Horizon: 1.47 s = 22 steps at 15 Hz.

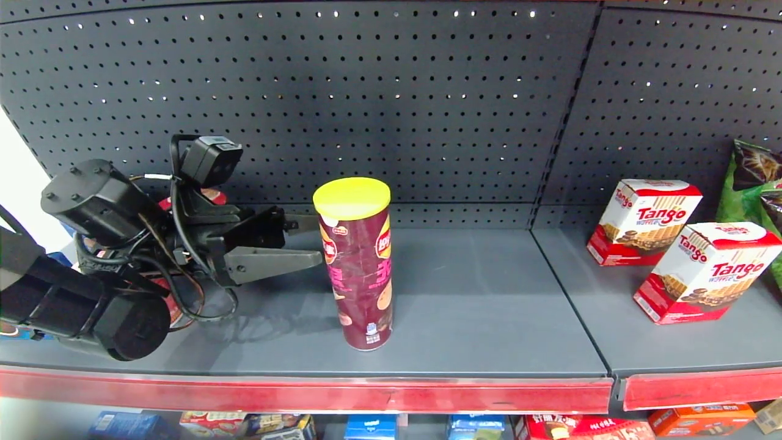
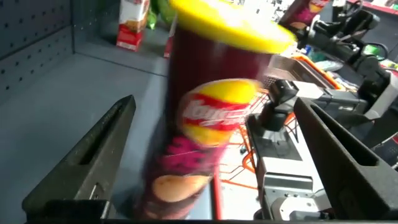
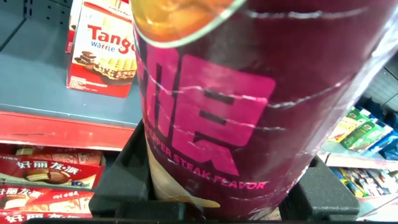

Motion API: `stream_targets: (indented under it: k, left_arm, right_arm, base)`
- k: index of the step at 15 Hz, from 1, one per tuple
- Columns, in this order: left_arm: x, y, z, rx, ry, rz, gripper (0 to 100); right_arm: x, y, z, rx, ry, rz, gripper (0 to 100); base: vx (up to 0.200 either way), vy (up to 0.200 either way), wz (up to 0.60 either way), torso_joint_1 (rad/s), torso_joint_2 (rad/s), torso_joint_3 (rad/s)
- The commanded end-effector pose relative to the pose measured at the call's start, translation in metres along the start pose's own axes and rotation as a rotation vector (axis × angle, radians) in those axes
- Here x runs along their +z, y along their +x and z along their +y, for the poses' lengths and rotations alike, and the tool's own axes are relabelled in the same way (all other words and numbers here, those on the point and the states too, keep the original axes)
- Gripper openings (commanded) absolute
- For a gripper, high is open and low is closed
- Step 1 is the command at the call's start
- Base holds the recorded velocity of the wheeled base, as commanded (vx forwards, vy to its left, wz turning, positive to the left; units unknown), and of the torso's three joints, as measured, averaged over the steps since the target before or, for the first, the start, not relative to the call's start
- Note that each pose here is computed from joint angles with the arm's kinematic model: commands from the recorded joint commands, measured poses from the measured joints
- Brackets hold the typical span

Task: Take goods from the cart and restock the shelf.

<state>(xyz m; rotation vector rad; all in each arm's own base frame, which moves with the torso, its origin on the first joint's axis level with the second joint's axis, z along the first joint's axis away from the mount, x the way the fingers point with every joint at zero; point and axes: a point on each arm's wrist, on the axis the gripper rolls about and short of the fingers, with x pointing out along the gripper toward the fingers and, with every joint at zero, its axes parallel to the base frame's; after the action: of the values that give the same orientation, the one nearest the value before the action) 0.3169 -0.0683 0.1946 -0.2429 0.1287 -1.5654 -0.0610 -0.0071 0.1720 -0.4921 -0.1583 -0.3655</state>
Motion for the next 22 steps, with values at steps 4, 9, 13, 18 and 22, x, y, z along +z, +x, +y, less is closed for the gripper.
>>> stream_targets:
  k: [4,9,13,18,22]
  left_arm:
    - [0.000,-0.005,-0.025,0.009,-0.009,-0.001,100]
    - [0.005,-0.017,-0.044,0.042,0.011,-0.012,100]
    - [0.006,-0.031,-0.060,0.089,0.016,-0.023,100]
    - [0.000,-0.038,-0.116,0.108,0.040,-0.030,100]
    - [0.002,-0.049,-0.191,0.187,0.193,-0.076,100]
  right_arm:
    - [0.000,0.000,0.000,0.003,0.001,-0.002,0]
    - [-0.001,0.001,0.000,0.012,0.001,-0.002,0]
    - [-0.001,0.001,0.000,0.016,0.003,-0.004,0]
    - [0.000,0.000,-0.001,0.010,0.018,-0.011,0]
    - [0.000,0.000,-0.002,-0.034,0.069,0.014,0]
  base:
    - [0.000,0.000,0.00,0.000,0.00,0.000]
    - [0.000,0.000,0.00,0.000,0.00,0.000]
    - [0.000,0.000,0.00,0.000,0.00,0.000]
    - [0.000,0.000,0.00,0.000,0.00,0.000]
    - [0.000,0.000,0.00,0.000,0.00,0.000]
